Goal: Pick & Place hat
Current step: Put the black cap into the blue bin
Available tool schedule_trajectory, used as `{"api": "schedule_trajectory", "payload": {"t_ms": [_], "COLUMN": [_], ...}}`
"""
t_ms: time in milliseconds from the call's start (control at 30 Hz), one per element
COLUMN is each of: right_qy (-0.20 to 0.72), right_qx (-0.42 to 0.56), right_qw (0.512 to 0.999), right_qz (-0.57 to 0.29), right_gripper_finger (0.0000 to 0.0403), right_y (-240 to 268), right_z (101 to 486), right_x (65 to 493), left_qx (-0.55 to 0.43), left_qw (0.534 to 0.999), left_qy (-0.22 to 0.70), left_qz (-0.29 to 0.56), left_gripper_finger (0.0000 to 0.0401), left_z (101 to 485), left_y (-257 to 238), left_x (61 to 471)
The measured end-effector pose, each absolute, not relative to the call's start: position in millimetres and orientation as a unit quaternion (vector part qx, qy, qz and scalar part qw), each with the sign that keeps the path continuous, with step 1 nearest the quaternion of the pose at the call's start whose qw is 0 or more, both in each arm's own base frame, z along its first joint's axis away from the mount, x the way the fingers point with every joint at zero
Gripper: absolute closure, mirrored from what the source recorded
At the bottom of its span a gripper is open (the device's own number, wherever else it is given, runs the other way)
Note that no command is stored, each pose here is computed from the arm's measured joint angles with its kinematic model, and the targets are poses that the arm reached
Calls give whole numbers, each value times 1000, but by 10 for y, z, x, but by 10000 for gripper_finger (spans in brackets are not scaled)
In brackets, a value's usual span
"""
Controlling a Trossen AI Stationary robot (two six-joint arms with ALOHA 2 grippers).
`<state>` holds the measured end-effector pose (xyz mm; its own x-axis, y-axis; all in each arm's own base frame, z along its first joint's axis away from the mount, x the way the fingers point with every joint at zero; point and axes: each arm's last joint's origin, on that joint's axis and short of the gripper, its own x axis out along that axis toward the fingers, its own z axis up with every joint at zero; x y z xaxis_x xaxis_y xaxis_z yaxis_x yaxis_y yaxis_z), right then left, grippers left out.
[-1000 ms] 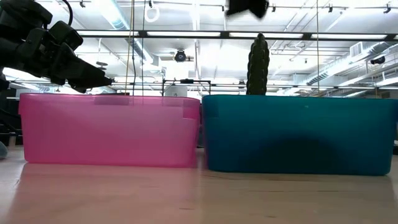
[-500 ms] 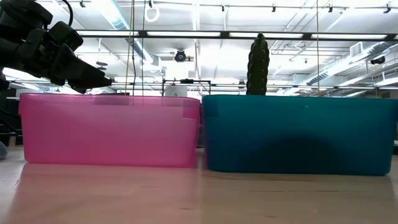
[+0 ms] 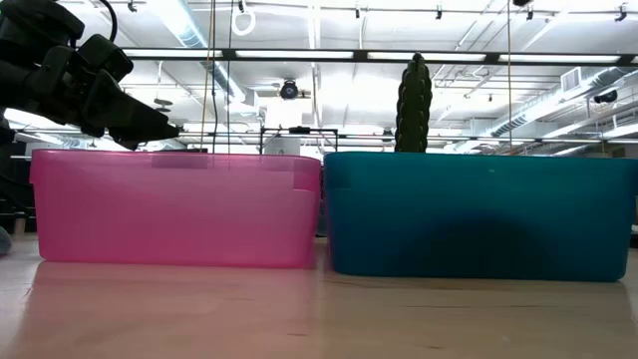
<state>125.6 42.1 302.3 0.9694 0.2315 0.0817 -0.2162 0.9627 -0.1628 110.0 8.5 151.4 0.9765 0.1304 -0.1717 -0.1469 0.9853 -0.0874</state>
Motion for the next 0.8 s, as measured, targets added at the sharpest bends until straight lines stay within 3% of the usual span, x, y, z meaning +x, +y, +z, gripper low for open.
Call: {"api": "schedule_trajectory", "payload": {"t_ms": [200,400,800], "right_qy": [-124,-191,-210], "right_qx": [-69,-82,-60], "right_qw": [984,965,968], "right_qz": [109,162,126], "right_gripper_finger": [255,255,255], "right_y": [296,261,210], "right_z": [2817,2537,2172], "right_x": [905,705,829], "left_qx": [-50,-41,-34], "left_qw": [993,993,994], "left_qy": [83,84,84], "left_qz": [70,69,69], "left_gripper_finger": [188,188,188], "left_z": [1514,1513,1515], "left_y": [86,85,86], "left_x": [1100,1100,1099]}}
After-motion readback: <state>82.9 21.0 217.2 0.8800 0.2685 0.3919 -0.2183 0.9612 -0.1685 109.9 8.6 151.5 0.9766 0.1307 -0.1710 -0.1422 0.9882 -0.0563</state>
